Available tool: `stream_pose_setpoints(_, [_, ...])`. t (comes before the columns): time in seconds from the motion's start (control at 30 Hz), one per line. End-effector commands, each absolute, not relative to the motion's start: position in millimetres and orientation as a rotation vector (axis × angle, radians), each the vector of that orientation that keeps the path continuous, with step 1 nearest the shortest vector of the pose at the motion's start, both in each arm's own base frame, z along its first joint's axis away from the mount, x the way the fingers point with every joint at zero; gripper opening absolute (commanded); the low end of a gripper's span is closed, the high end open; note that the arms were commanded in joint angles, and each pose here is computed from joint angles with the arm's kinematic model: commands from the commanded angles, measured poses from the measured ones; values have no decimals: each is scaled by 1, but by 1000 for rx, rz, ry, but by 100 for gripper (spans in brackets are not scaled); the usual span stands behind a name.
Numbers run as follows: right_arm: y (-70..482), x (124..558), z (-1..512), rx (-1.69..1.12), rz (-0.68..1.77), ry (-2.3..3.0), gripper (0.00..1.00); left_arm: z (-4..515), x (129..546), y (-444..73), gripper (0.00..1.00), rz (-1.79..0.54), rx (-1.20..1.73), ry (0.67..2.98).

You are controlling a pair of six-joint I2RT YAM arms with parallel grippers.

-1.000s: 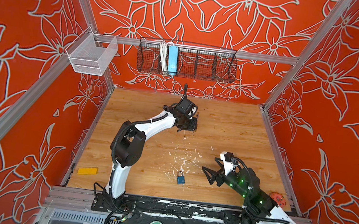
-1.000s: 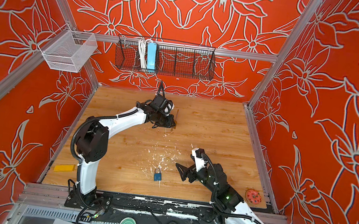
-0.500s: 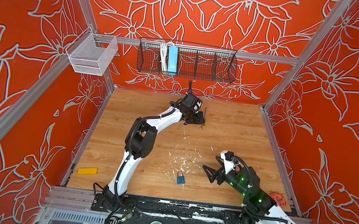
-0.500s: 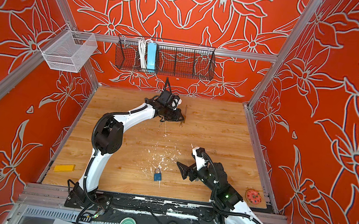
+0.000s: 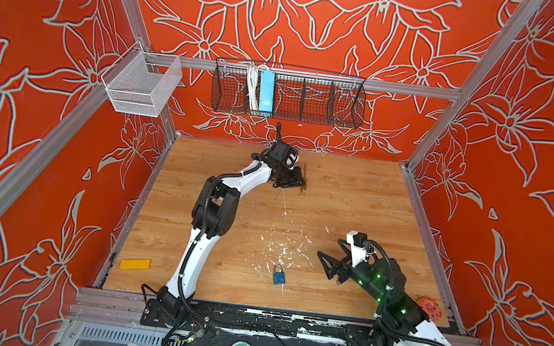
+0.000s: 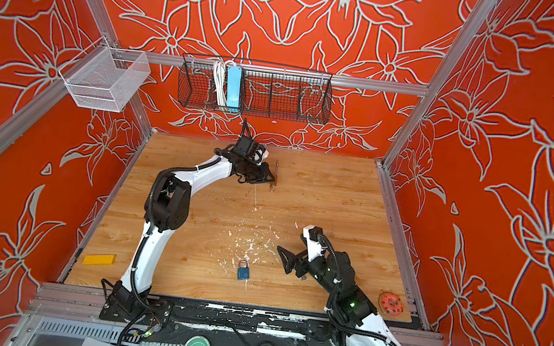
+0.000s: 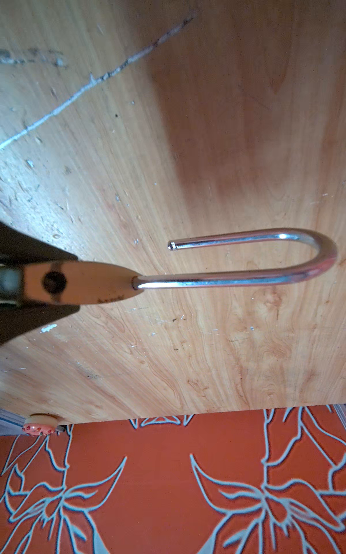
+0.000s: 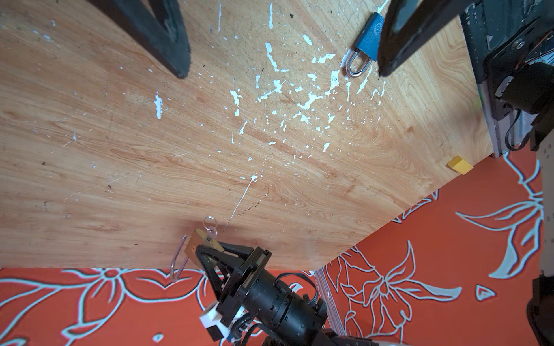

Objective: Unlock with the key

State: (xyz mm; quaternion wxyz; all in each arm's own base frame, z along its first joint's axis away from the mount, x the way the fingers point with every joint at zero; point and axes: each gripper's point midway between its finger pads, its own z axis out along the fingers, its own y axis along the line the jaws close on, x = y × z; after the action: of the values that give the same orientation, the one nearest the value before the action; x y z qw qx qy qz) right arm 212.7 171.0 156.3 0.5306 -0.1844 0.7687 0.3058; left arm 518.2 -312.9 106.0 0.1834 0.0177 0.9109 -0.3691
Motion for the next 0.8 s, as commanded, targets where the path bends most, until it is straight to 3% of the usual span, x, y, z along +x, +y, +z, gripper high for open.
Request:
stream_pose_setpoints(0.0, [172, 213, 156, -432, 758, 1826, 98, 122, 523, -327, 0, -1146, 93, 2499])
stream_pose_setpoints(0.4, [167, 215, 157, -401, 772, 1824, 98, 106, 532, -337, 0, -1241, 16, 2481])
stream_pose_setpoints(0.77, [167, 216, 157, -395, 784, 1825, 98, 80, 528, -332, 0, -1187, 21, 2546])
